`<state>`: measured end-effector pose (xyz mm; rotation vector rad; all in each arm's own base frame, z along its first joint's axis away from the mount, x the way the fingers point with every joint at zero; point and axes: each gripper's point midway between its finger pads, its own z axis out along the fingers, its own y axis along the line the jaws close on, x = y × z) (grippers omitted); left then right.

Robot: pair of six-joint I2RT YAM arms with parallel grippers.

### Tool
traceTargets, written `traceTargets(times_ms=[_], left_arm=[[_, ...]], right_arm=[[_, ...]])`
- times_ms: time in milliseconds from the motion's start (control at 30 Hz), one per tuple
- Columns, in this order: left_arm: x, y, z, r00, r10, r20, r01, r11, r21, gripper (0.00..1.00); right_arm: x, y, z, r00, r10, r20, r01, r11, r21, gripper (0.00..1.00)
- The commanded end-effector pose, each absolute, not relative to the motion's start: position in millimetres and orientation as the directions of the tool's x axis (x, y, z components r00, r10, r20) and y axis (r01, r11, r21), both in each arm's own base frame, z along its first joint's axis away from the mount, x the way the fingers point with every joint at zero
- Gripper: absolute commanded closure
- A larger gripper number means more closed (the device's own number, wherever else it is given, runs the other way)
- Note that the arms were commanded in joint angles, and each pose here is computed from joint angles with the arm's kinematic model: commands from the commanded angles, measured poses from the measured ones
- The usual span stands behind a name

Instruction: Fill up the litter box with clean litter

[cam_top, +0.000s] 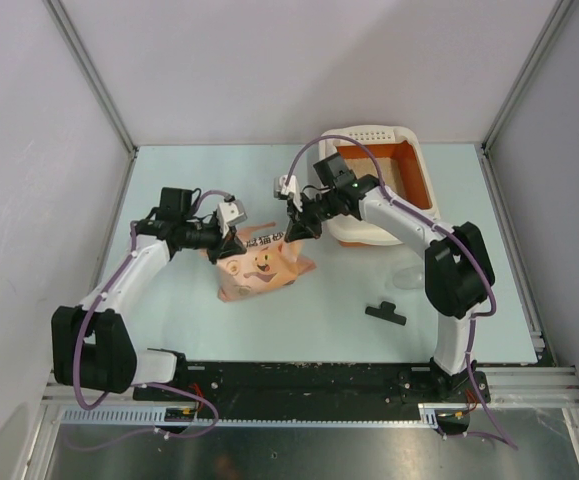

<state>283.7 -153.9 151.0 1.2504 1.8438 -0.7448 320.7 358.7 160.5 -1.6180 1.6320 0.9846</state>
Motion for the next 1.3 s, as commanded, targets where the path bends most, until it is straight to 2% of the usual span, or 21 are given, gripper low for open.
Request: traceTargets(times_ms=[0, 67, 100, 200, 300, 467, 567, 600, 633, 667, 733, 767, 867, 1067, 1267], left_arm=[[270.6, -165.9, 172.0, -0.129, 0.44, -0.889, 0.964, 0.268, -0.008, 0.88], [272.0, -178.2, 178.9, -0.101, 0.419, -0.902, 0.974, 0.226, -0.004, 0.78], [270.8, -187.3, 181.7, -0.09, 0.413, -0.906, 0.98, 0.201, -0.005, 0.68], [283.3, -203.2, 185.0, -0.077, 0.395, -0.915, 0.982, 0.191, 0.0, 0.6], [291.3, -213.2, 176.0, -0.062, 0.409, -0.91, 0.987, 0.162, 0.005, 0.59], [294.8, -226.0, 170.1, -0.108, 0.394, -0.913, 0.987, 0.154, -0.05, 0.66], [299.6, -223.4, 159.9, -0.154, 0.412, -0.898, 0.977, 0.199, -0.076, 0.89], [301.7, -219.7, 159.3, -0.165, 0.412, -0.896, 0.973, 0.218, -0.078, 1.0], [298.4, -216.5, 160.7, -0.171, 0.409, -0.897, 0.97, 0.229, -0.081, 1.0], [298.6, -212.4, 161.6, -0.167, 0.413, -0.895, 0.967, 0.246, -0.067, 1.0], [291.3, -207.2, 164.2, -0.143, 0.418, -0.897, 0.967, 0.254, -0.035, 1.0], [288.3, -205.7, 163.1, -0.143, 0.421, -0.896, 0.966, 0.257, -0.034, 1.0], [279.5, -205.7, 159.0, -0.162, 0.418, -0.894, 0.965, 0.255, -0.055, 1.0], [278.3, -206.5, 156.4, -0.19, 0.417, -0.889, 0.961, 0.266, -0.08, 1.0], [281.1, -206.8, 158.5, -0.188, 0.417, -0.889, 0.96, 0.271, -0.076, 1.0]], right_arm=[[339.9, 349.4, 199.1, -0.034, -0.453, -0.891, -0.999, 0.032, 0.022, 1.0], [335.2, 356.4, 204.3, -0.035, -0.437, -0.899, -0.999, 0.01, 0.034, 1.0], [332.4, 359.2, 204.4, -0.037, -0.436, -0.899, -0.999, -0.002, 0.042, 1.0], [324.6, 369.0, 207.9, -0.033, -0.428, -0.903, -0.998, -0.039, 0.055, 1.0], [320.7, 374.6, 207.9, -0.054, -0.428, -0.902, -0.995, -0.054, 0.085, 1.0], [316.6, 375.2, 205.3, -0.069, -0.43, -0.9, -0.993, -0.06, 0.105, 1.0], [313.1, 372.9, 203.3, -0.072, -0.435, -0.898, -0.992, -0.063, 0.111, 1.0], [309.9, 368.5, 203.4, -0.073, -0.445, -0.892, -0.992, -0.061, 0.112, 0.99], [310.4, 363.5, 201.9, -0.072, -0.454, -0.888, -0.992, -0.057, 0.109, 0.97], [312.5, 357.8, 201.0, -0.048, -0.465, -0.884, -0.995, -0.056, 0.084, 0.89], [315.6, 336.0, 197.8, -0.064, -0.495, -0.867, -0.995, -0.033, 0.092, 0.81], [318.0, 327.9, 196.1, -0.051, -0.503, -0.863, -0.996, -0.036, 0.08, 0.69], [326.5, 307.4, 203.5, -0.066, -0.507, -0.859, -0.997, 0.004, 0.074, 0.54], [320.9, 327.1, 229.5, 0.083, -0.471, -0.878, -0.996, -0.057, -0.064, 0.48], [305.8, 359.0, 208.6, 0.105, -0.463, -0.88, -0.991, -0.118, -0.056, 0.48]])
